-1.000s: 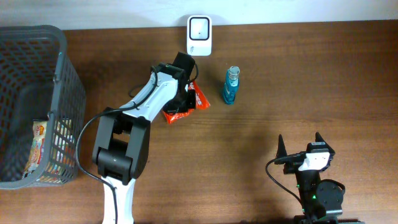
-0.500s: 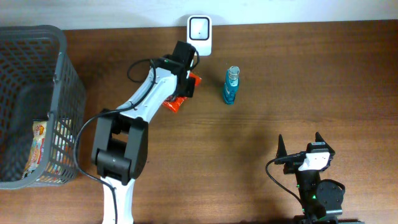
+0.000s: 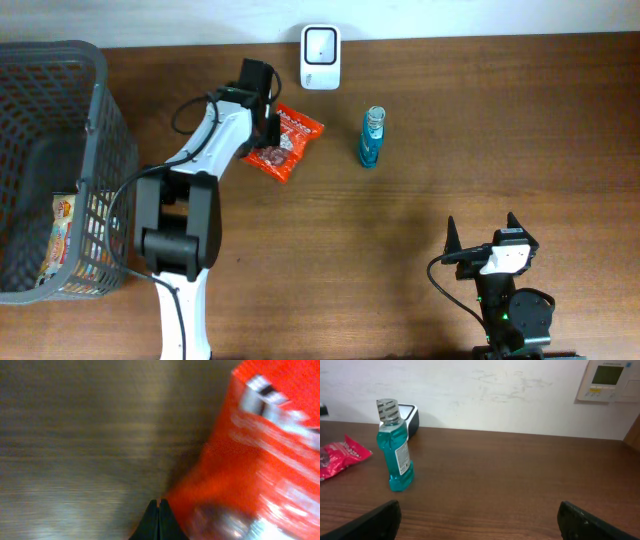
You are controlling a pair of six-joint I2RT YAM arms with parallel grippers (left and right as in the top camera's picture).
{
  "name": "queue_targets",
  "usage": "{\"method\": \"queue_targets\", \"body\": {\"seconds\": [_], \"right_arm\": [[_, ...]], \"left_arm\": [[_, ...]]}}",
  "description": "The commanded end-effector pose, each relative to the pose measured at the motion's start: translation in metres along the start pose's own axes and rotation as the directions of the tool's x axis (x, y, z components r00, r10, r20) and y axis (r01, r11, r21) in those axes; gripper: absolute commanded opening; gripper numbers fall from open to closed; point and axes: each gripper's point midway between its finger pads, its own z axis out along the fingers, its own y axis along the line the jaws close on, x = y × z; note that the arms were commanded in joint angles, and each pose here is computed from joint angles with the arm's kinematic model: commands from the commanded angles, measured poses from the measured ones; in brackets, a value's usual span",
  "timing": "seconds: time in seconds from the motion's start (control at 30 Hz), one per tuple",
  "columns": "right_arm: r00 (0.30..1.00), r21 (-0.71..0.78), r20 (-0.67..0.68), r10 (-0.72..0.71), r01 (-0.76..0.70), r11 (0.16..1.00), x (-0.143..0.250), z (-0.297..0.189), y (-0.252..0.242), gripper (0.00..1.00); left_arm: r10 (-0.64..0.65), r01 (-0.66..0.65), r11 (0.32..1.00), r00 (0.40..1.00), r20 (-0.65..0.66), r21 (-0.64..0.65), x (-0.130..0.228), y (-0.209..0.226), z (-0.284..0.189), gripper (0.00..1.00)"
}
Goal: Scan the item barcode
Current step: 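Carry red bag with left gripper and drop it left of bottle, then reach left gripper into basket and grasp yellow snack bag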
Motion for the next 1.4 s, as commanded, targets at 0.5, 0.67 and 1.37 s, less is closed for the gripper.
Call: {"method": "queue_targets", "body": {"seconds": [0.5, 0.67, 1.37], "right_arm": [[1.0, 0.015, -0.006, 0.008, -0.008, 1.0, 0.004, 0.0, -0.003, 0.98], [1.0, 0.015, -0.006, 0.008, -0.008, 1.0, 0.004, 0.0, -0.003, 0.98], [1.0, 0.015, -0.006, 0.008, -0.008, 1.0, 0.004, 0.0, -0.003, 0.98]], "left_arm": [[-0.07, 0.03, 0.982, 0.975, 0.213, 0.185, -0.07, -0.002, -0.205, 0.22], [-0.198, 0.138, 0.975, 0.896, 0.398, 0.175, -0.064, 0.074, -0.34, 0.88], [-0.8, 0.799, 0.595, 0.599, 0.041, -0.087, 0.128, 0.331, -0.26, 0.99]]}}
